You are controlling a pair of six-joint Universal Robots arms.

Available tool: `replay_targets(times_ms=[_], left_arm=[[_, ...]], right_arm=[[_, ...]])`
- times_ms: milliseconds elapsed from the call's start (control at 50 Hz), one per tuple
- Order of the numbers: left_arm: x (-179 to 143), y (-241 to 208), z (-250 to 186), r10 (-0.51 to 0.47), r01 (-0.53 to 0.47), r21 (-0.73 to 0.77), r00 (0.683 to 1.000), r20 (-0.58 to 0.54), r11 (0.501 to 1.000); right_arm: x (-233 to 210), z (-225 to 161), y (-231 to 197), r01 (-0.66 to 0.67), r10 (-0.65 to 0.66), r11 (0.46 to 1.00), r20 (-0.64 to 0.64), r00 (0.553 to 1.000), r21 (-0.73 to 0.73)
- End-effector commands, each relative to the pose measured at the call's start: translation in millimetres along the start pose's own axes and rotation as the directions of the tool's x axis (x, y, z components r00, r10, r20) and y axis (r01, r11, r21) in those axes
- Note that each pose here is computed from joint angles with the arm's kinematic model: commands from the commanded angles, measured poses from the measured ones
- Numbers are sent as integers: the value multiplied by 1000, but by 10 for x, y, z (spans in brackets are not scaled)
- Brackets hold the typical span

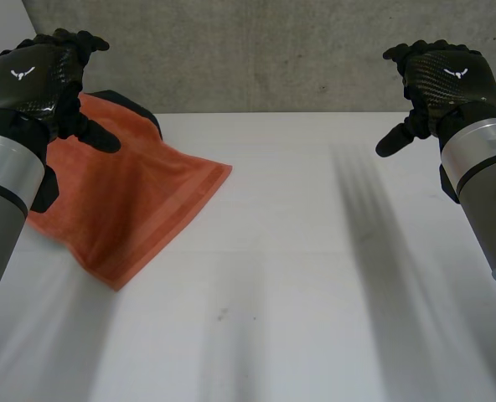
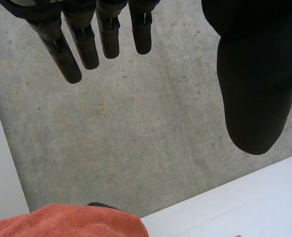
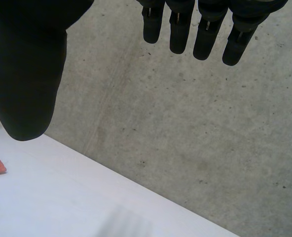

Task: Fold the laundry.

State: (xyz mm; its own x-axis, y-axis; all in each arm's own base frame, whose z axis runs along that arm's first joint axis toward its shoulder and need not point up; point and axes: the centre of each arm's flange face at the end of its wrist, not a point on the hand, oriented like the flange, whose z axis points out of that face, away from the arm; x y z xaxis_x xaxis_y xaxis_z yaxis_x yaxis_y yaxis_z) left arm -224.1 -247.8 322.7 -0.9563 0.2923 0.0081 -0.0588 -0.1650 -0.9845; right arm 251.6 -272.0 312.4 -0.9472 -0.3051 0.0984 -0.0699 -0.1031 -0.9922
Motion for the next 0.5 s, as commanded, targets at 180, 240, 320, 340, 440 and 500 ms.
replay_targets(times_ms=[180, 240, 320, 340, 440, 500], left_arm=[[-13, -5, 15, 4, -4, 3, 1000, -5, 1000], [-4, -18, 25, 6, -5, 8, 1000, -22, 1000], [-87, -53, 138, 32, -31, 36, 999, -23, 999], [-129, -59, 185, 44, -43, 45, 999, -15, 998], [-495, 202, 606, 150, -151, 27, 988, 40, 988], [-732, 387, 872, 220, -221, 8, 974, 60, 975]], right_arm=[[-3, -1, 1, 2, -2, 1000, 4, 1000, -1], [-5, -2, 6, 2, -2, 1000, 6, 1000, -2], [-6, 1, 7, 3, -3, 1000, 8, 1000, -2], [-6, -2, 3, 5, -5, 1000, 8, 1000, -2], [-12, -4, 9, 8, -8, 1000, 9, 1000, -5], [-18, -7, 19, 9, -8, 1000, 12, 1000, -9]])
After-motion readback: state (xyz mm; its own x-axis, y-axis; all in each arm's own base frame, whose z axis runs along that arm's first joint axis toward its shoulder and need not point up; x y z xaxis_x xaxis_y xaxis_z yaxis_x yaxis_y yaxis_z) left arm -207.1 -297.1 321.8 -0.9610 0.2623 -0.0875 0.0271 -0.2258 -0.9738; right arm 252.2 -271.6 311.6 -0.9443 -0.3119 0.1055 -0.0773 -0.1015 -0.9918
